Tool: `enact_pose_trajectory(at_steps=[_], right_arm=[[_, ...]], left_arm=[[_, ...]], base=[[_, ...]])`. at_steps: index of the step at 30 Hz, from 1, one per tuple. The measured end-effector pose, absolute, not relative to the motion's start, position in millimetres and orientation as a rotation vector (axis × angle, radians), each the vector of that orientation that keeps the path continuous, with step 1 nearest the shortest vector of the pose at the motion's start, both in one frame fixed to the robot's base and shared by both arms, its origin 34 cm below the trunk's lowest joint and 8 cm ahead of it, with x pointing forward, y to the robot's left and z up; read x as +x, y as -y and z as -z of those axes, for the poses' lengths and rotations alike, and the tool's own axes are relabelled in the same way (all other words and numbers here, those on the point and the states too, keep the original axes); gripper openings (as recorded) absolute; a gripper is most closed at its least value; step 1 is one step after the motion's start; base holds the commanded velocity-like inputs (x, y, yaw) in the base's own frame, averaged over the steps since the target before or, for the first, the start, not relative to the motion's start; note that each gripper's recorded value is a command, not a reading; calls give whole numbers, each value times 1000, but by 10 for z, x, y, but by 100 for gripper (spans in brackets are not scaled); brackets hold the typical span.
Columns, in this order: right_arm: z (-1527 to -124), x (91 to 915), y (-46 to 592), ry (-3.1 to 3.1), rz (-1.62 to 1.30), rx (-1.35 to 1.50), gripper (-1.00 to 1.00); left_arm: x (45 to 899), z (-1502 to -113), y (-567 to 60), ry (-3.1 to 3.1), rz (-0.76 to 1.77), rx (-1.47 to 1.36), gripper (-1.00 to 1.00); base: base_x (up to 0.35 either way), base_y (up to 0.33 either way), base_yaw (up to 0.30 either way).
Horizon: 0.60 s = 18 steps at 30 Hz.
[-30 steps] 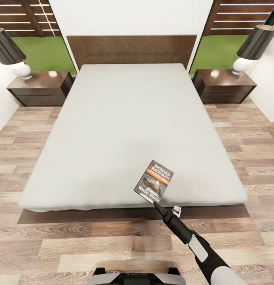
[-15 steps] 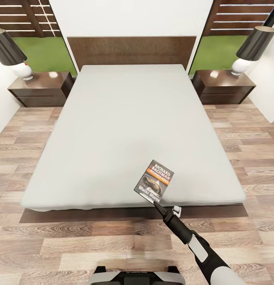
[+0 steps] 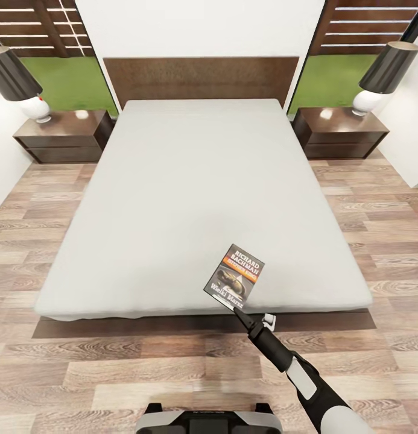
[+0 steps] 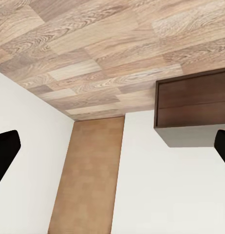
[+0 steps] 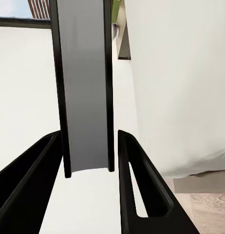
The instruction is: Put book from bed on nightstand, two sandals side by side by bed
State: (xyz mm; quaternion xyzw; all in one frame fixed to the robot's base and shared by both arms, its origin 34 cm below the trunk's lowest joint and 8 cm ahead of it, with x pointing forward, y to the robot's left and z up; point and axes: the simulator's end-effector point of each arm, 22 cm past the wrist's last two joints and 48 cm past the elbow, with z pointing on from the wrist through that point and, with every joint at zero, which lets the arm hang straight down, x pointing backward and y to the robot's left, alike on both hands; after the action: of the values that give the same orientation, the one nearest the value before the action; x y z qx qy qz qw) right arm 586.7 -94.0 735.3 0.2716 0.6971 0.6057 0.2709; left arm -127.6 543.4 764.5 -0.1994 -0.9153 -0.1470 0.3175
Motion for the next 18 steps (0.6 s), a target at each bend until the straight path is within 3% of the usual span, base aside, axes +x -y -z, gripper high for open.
enact_pose_trajectory(at_steps=[18], right_arm=[[-7476,5793,944,-1878,-1627,734,-100]], left_arm=[[-1302,-7799,-5527,2399,445,-551,100]], base=[[0,0,0]])
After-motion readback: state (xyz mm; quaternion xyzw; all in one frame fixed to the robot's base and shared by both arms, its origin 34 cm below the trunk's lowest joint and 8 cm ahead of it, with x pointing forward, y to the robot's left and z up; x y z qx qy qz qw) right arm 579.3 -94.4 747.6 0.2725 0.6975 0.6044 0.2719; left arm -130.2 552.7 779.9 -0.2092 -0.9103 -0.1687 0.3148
